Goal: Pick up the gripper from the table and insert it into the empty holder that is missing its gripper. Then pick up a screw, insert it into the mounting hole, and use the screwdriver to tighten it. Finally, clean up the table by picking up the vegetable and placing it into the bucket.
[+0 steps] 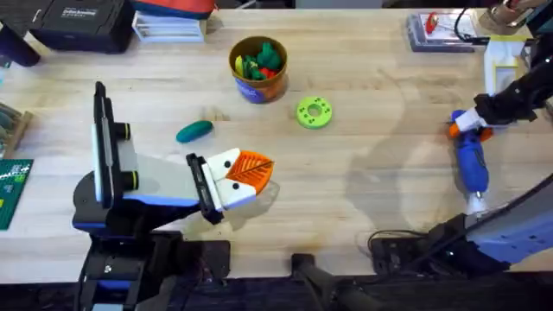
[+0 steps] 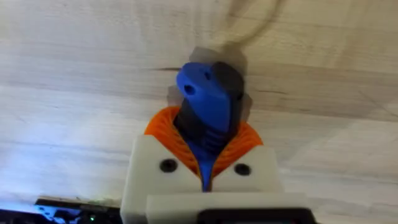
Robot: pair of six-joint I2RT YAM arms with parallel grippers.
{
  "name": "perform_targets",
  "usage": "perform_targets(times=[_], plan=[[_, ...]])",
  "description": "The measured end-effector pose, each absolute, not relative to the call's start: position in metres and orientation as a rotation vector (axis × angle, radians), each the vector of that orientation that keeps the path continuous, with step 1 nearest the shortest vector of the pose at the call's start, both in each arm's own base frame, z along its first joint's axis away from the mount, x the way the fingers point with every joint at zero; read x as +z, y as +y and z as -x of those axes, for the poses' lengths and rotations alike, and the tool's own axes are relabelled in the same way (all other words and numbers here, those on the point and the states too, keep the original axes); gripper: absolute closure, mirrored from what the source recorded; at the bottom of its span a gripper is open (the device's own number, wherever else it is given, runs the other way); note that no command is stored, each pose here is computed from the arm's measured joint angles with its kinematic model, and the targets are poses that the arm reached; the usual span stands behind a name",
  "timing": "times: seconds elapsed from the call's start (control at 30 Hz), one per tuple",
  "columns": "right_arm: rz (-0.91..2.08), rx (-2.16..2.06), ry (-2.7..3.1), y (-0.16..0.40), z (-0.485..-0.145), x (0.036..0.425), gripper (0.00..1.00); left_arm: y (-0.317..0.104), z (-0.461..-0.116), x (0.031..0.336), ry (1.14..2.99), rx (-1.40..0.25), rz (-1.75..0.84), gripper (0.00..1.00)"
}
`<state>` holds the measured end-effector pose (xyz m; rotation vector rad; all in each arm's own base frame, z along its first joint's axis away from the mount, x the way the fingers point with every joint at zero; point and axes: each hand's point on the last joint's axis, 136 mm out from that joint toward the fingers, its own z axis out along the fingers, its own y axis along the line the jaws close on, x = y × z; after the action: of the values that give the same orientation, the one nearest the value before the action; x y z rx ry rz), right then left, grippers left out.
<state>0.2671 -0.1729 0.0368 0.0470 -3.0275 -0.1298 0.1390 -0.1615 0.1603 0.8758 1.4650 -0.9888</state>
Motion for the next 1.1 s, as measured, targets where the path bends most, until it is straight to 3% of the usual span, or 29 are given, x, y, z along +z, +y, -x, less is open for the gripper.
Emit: perform_targets(times=[0.17,0.5,0.7,0.83,1.1], plan=[[0.027,-0.117,-3.151,-0.17,-0.282,0.059,0.976,-0.162,-0.139,0.16,1.465,-0.989,-0.876,0.996],[0.109,-0.087,-3.544,-0.144,-0.3,0.173,0.976,-0.162,-0.139,0.16,1.465,-0.989,-0.876,0.996],[-0.04,-0.202,-3.727,-0.098,-0.303,0.228,0.976,-0.162,-0.139,0.16,1.465,-0.989,-0.876,0.996],[-0.254,-0.303,-3.776,-0.055,-0.306,0.246,0.976,-0.162,-0.139,0.16,1.465,-0.989,-0.876,0.996],[-0.594,-0.528,-3.829,0.029,-0.3,0.246,0.976,-0.162,-0.139,0.16,1.465,-0.989,-0.876,0.996]])
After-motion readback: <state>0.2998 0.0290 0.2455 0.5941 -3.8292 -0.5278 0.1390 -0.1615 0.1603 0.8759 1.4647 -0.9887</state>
